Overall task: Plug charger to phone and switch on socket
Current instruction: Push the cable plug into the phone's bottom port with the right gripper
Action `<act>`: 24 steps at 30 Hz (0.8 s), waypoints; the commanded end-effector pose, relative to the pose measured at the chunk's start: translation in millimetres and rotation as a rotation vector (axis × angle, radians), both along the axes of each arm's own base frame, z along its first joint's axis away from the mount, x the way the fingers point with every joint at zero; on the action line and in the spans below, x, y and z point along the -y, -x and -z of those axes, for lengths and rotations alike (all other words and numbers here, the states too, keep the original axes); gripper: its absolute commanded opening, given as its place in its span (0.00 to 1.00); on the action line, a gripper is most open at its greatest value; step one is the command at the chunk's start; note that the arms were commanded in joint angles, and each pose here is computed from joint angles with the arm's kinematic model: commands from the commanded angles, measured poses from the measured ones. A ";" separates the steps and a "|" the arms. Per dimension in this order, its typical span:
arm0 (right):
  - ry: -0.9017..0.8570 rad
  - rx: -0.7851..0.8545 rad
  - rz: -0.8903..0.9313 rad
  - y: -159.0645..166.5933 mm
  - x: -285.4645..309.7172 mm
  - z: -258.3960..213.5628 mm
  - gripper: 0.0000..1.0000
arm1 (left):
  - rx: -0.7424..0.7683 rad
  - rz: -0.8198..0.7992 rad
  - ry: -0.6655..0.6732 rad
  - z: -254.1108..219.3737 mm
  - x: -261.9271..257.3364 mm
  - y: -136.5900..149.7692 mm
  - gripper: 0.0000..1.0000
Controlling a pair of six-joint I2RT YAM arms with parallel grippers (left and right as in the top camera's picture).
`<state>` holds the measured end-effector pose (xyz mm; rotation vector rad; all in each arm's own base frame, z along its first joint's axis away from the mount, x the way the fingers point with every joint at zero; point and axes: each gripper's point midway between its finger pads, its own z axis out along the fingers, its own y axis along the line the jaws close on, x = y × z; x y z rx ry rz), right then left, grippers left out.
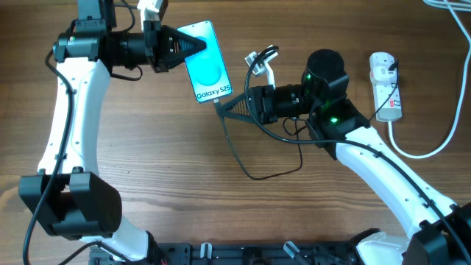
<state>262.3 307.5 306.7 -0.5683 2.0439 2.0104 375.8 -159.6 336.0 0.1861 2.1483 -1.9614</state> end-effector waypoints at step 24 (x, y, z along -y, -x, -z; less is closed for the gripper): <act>-0.021 0.005 0.177 -38.4 4.9 -4.1 0.04 | 0.028 0.118 0.083 -15.0 24.3 20.2 0.04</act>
